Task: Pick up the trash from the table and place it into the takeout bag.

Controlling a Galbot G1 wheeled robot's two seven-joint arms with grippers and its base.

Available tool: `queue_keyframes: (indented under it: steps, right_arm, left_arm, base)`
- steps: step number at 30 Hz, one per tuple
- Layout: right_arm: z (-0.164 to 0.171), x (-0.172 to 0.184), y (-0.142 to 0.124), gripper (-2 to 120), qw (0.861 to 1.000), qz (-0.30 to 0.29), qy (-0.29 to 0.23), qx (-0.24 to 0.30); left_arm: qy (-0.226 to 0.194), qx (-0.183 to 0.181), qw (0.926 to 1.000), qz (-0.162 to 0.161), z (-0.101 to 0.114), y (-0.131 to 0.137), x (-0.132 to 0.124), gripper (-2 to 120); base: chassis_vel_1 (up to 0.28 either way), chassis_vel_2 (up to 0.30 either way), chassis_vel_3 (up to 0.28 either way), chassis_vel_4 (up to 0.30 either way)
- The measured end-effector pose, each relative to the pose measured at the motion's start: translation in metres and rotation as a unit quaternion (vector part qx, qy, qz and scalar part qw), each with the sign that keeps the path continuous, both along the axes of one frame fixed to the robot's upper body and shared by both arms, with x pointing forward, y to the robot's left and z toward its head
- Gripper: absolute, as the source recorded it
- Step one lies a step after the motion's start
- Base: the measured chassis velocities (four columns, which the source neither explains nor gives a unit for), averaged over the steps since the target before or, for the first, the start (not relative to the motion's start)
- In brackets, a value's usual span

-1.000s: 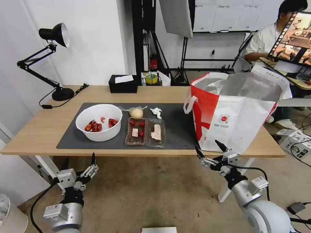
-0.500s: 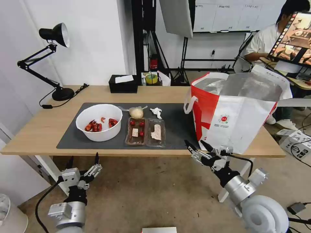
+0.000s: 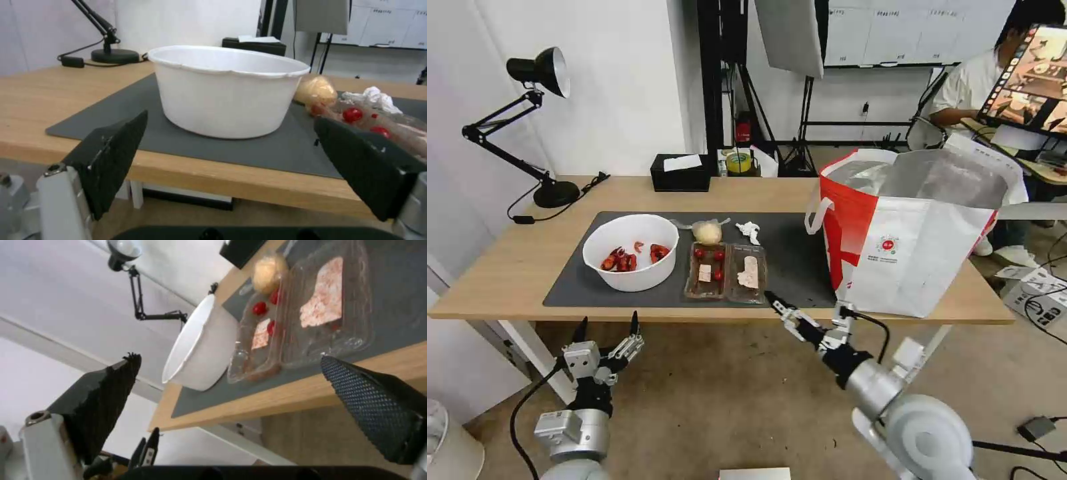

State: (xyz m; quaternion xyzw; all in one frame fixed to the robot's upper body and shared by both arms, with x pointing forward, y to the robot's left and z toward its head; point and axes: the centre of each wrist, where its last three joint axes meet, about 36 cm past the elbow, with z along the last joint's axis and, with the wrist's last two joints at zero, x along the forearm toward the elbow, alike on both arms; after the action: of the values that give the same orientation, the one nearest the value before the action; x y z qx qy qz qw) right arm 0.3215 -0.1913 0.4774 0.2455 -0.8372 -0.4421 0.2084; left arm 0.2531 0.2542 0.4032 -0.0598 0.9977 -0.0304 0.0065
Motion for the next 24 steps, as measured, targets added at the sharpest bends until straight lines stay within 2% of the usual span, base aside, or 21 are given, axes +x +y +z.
queue_keyframes:
  steps: [7,24]
  right_arm:
    - [0.01,0.023,0.015,100,0.998,-0.01,0.069,0.008]
    - [0.023,0.069,0.055,100,0.988,-0.012,0.152,0.004]
  left_arm:
    - [0.002,0.005,1.0,0.008,0.0,0.005,-0.001,100]
    - [0.011,0.011,0.9997,0.018,-0.004,0.01,-0.003,100]
  base:
    - [0.0,0.0,0.0,0.0]
    - [0.0,0.0,0.0,0.0]
